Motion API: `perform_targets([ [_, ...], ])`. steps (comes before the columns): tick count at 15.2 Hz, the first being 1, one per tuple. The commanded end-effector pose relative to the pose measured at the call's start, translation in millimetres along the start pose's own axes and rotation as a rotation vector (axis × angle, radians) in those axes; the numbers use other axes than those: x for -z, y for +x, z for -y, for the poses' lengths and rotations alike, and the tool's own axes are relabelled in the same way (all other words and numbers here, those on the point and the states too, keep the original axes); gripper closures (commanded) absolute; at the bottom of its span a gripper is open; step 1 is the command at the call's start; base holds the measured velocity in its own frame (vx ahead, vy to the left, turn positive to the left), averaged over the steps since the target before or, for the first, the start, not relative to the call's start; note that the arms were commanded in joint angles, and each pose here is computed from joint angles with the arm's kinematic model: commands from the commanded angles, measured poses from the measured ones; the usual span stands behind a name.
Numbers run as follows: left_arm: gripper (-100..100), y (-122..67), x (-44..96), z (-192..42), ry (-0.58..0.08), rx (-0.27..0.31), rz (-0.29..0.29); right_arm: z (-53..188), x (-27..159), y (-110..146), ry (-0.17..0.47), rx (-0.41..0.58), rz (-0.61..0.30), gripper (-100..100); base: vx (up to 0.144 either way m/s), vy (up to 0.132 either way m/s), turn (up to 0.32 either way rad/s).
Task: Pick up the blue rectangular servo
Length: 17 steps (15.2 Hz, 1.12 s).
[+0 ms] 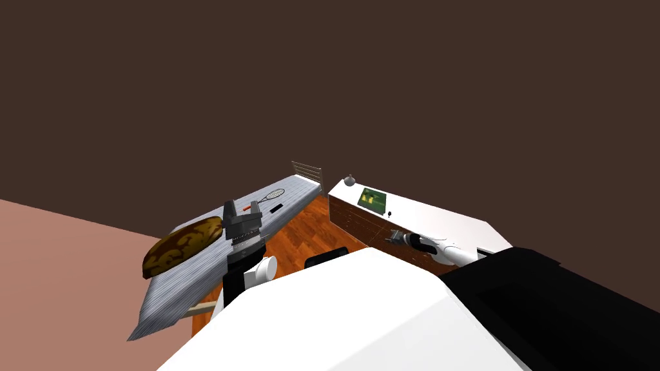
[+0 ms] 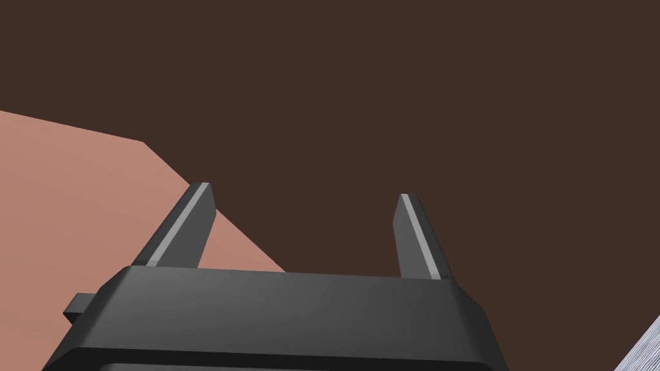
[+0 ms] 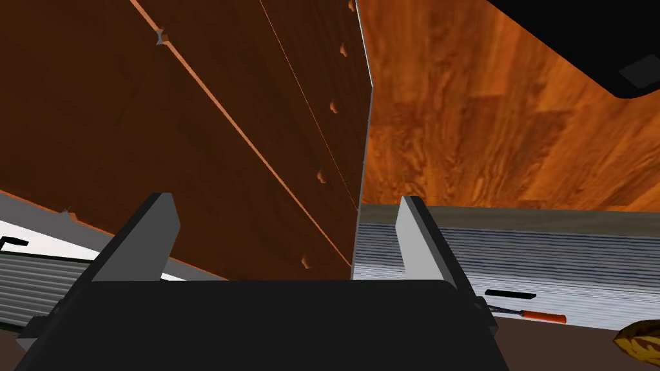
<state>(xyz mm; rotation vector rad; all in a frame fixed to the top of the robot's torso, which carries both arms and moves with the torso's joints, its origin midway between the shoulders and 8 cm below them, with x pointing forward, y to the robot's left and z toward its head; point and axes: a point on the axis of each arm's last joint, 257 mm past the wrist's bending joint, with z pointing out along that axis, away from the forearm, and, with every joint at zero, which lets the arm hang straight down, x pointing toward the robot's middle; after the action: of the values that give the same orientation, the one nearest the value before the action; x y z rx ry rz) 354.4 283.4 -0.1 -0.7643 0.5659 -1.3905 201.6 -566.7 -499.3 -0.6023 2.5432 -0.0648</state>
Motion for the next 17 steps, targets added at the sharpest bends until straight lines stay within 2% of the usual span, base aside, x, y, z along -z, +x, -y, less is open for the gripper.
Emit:
perform_targets([
  [1,0,0.0,0.0,0.0,0.000,0.000,0.000,18.5,9.7,19.2,0.030,0.038,-0.056,-100,0.085,0.071,0.127],
  [2,0,0.0,0.0,0.0,0.000,0.000,0.000,34.4,20.3,32.0,0.046,0.087,-0.101,-100,0.100,0.072,0.121],
  [5,0,0.0,0.0,0.0,0.000,0.000,0.000,56.9,37.8,55.2,0.079,0.123,-0.168,-100,0.109,0.060,0.120],
  [6,0,0.0,0.0,0.0,0.000,0.000,0.000,73.3,51.6,69.2,0.098,0.161,-0.217,-100,0.108,0.044,0.124],
  [7,0,0.0,0.0,0.0,0.000,0.000,0.000,73.9,52.2,70.1,0.100,0.160,-0.219,-100,0.100,0.035,0.112],
  [8,0,0.0,0.0,0.0,0.000,0.000,0.000,86.4,63.2,79.1,0.111,0.197,-0.256,-100,0.113,0.023,0.114],
  [10,0,-0.1,0.0,0.0,0.000,0.000,0.000,89.1,66.3,83.2,0.118,0.193,-0.266,-100,0.083,0.011,0.072],
  [12,0,-0.1,0.0,0.0,0.000,0.000,0.000,114.1,92.0,104.2,0.146,0.248,-0.346,-100,0.090,0.017,0.134],
  [15,0,-0.1,0.0,0.0,0.000,0.000,0.000,114.1,92.0,104.2,0.146,0.248,-0.346,-100,0.078,0.006,0.052],
  [17,0,-0.1,0.0,0.0,0.000,0.000,0.000,131.4,112.2,118.6,0.164,0.288,-0.407,-100,0.072,0.000,0.098],
])
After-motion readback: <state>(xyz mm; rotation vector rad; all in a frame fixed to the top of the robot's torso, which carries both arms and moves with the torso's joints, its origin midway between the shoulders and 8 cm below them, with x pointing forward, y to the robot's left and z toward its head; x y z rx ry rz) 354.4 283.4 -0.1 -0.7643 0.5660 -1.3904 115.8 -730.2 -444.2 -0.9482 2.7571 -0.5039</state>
